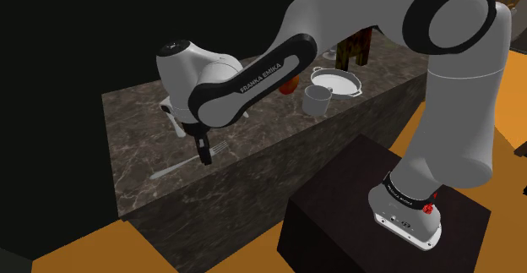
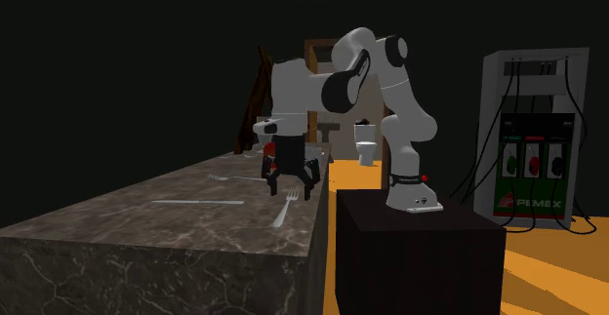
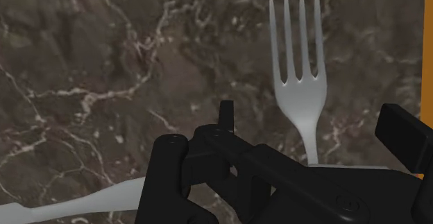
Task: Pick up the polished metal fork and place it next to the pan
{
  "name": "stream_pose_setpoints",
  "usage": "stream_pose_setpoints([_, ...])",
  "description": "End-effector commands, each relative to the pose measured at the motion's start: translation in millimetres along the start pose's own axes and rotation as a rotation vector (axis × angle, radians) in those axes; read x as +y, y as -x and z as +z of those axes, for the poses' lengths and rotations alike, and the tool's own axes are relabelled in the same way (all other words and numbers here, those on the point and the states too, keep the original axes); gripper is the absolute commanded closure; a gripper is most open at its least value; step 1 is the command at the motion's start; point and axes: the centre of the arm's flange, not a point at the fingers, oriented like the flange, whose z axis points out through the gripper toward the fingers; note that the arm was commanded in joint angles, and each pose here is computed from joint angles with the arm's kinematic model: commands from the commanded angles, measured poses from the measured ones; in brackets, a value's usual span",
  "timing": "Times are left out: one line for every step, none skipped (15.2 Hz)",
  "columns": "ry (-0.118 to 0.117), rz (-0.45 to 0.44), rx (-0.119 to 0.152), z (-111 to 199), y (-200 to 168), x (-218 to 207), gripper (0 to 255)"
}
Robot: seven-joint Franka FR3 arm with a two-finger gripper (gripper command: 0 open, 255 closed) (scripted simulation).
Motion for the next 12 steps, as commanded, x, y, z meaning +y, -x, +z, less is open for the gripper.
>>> stream_pose_setpoints([0.000, 0.000, 0.000, 0.2, -0.1, 0.0, 0])
stream_pose_setpoints([0.000, 0.000, 0.000, 0.2, -0.1, 0.0, 0])
stream_pose_setpoints([0.000, 0.000, 0.000, 0.1, -0.1, 0.0, 0])
stream_pose_setpoints([0.000, 0.000, 0.000, 0.1, -0.1, 0.0, 255])
stream_pose_setpoints([0.000, 0.000, 0.000, 0.1, -0.1, 0.0, 255])
stream_pose_setpoints([0.000, 0.000, 0.000, 0.1, -0.1, 0.0, 255])
stream_pose_setpoints([0.000, 0.000, 0.000, 0.4, 0.3, -0.5, 255])
stream_pose_setpoints([0.000, 0.000, 0.000, 0.4, -0.9, -0.5, 255])
stream_pose_setpoints([0.000, 0.000, 0.000, -0.2, -1.3, -0.9, 255])
stream_pose_setpoints([0.000, 0.000, 0.000, -0.5, -1.6, -0.9, 255])
stream_pose_setpoints([0.000, 0.000, 0.000, -1.1, -1.7, -0.9, 255])
stream_pose_setpoints([0.000, 0.000, 0.000, -0.7, -1.4, -1.0, 255])
